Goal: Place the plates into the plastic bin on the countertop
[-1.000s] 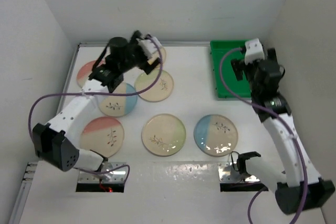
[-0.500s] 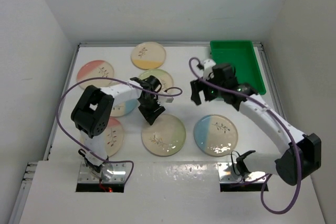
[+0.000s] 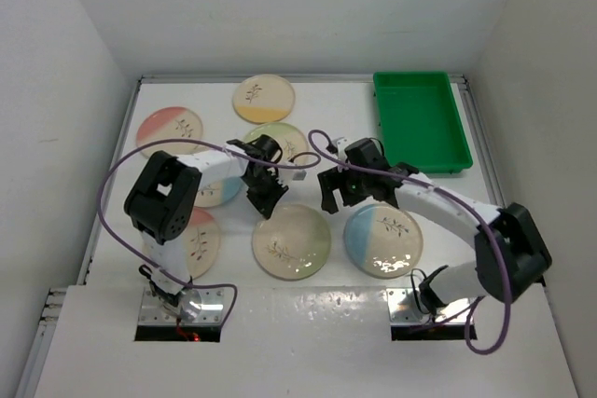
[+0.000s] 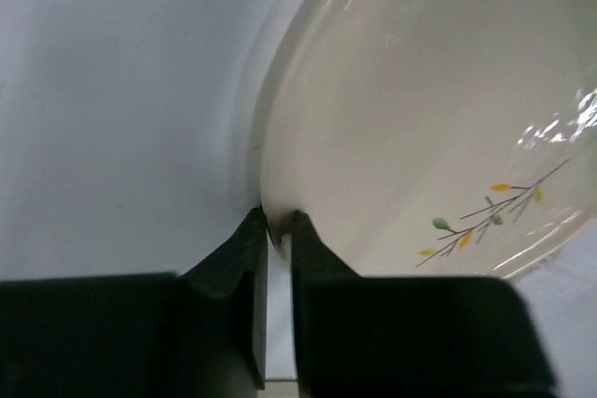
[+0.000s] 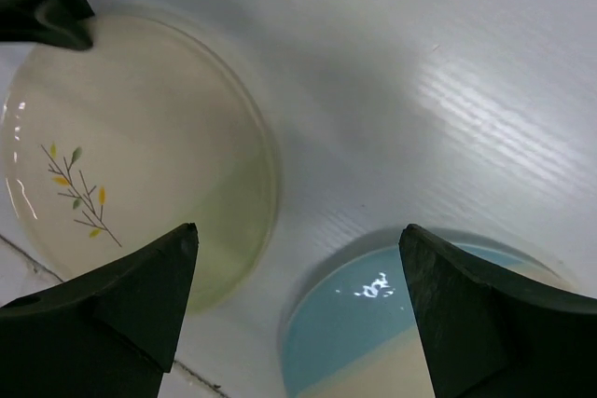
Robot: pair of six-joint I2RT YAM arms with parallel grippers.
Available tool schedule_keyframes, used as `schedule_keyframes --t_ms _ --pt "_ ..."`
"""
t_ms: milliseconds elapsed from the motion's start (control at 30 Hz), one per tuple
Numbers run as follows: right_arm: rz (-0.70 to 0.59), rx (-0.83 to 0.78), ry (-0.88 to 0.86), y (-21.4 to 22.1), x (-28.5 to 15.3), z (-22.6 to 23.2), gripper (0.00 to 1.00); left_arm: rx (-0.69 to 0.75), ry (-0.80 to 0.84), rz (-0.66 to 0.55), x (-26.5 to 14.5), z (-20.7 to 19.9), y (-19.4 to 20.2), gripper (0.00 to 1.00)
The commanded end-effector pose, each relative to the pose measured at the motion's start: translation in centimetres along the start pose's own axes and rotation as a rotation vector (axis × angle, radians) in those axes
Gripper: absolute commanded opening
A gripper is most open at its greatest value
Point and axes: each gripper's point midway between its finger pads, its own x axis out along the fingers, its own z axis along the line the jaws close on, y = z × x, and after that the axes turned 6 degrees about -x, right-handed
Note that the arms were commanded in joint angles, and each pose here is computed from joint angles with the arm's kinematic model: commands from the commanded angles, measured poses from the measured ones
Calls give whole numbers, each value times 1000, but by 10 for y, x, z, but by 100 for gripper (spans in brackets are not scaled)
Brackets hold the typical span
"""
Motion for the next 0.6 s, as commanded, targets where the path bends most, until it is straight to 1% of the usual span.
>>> schedule_keyframes --t_ms 0,33,67,133,200,233,267,367,467,500,567 --pt "8 34 -108 -12 14 13 88 -36 102 84 28 -8 22 10" --pt "25 28 -156 -9 17 21 88 -53 95 66 25 -4 16 3" --pt "67 45 -157 0 27 18 88 -46 99 47 21 -5 10 0" --pt "98 70 -189 9 34 17 88 -45 78 -11 0 3 -5 0" --pt "112 94 -217 17 43 15 86 14 9 -73 -20 12 -25 0" --pt "129 101 -294 23 43 27 85 62 -29 -129 -39 12 -36 0" --pt "99 99 -320 17 48 28 85 82 -47 -151 -48 12 -40 0" --pt "105 93 -415 23 56 45 85 131 -67 -245 -78 5 -58 0" --pt "117 116 -535 29 61 66 82 136 -40 -277 -85 -4 -62 0" --pt "105 124 -545 26 63 68 81 124 -38 -278 -85 -4 -62 0" --pt "152 160 -571 38 68 74 74 118 -40 -286 -86 -5 -62 0"
